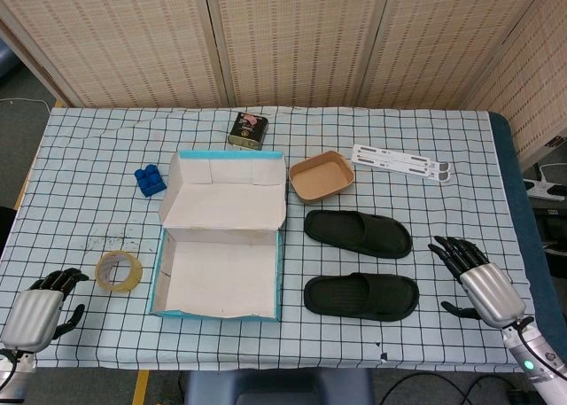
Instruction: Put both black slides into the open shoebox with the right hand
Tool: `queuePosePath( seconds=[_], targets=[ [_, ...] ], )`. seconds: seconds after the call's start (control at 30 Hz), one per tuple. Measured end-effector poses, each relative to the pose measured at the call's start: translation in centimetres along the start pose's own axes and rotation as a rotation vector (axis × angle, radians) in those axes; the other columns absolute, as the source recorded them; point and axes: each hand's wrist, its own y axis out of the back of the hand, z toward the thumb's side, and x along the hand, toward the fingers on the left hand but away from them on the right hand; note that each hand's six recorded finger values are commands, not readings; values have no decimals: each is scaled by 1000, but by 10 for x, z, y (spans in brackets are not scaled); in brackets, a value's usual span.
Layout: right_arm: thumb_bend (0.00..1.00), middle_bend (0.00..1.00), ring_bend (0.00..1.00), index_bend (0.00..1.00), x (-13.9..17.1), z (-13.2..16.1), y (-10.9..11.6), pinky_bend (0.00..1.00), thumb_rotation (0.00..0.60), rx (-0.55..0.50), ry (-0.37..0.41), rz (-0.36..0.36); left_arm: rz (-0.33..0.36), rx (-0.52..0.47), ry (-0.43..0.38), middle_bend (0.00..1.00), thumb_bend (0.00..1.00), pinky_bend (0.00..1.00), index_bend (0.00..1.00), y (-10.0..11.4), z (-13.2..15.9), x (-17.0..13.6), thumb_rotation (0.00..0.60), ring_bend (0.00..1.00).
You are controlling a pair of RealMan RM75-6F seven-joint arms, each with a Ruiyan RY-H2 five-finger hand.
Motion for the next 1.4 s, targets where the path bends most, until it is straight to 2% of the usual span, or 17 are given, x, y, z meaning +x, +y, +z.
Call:
queuePosePath(
  seconds=[0.23,0.5,0.63,0.77,1.0,1.4],
  targets=[
    [76,0,0,0,-1,0,-1,85,600,-8,-8,-2,1,3,0,242,382,419,286,0,1,-1,600,241],
    [76,0,0,0,2,6,-6,85,600,-37,36,71,5,6,-4,242,382,421,286,1,1,-1,600,241],
    [76,0,0,0,2,8,-16,84,600,-49,65,164,-1,15,6,241,382,422,286,-1,-2,1,600,240],
    [76,1,0,5,1,14,-33,84,600,-67,109,288,17,7,6,242,382,421,288,3,-1,-1,600,241],
    [76,5,0,15,-12,23,-48,90,600,-101,156,383,2,0,22,242,382,423,289,0,-4,1,600,241],
    [76,5,0,14,-40,40,-59,90,600,-58,176,367,8,-3,23,241,382,423,290,2,-4,0,600,241]
  ],
)
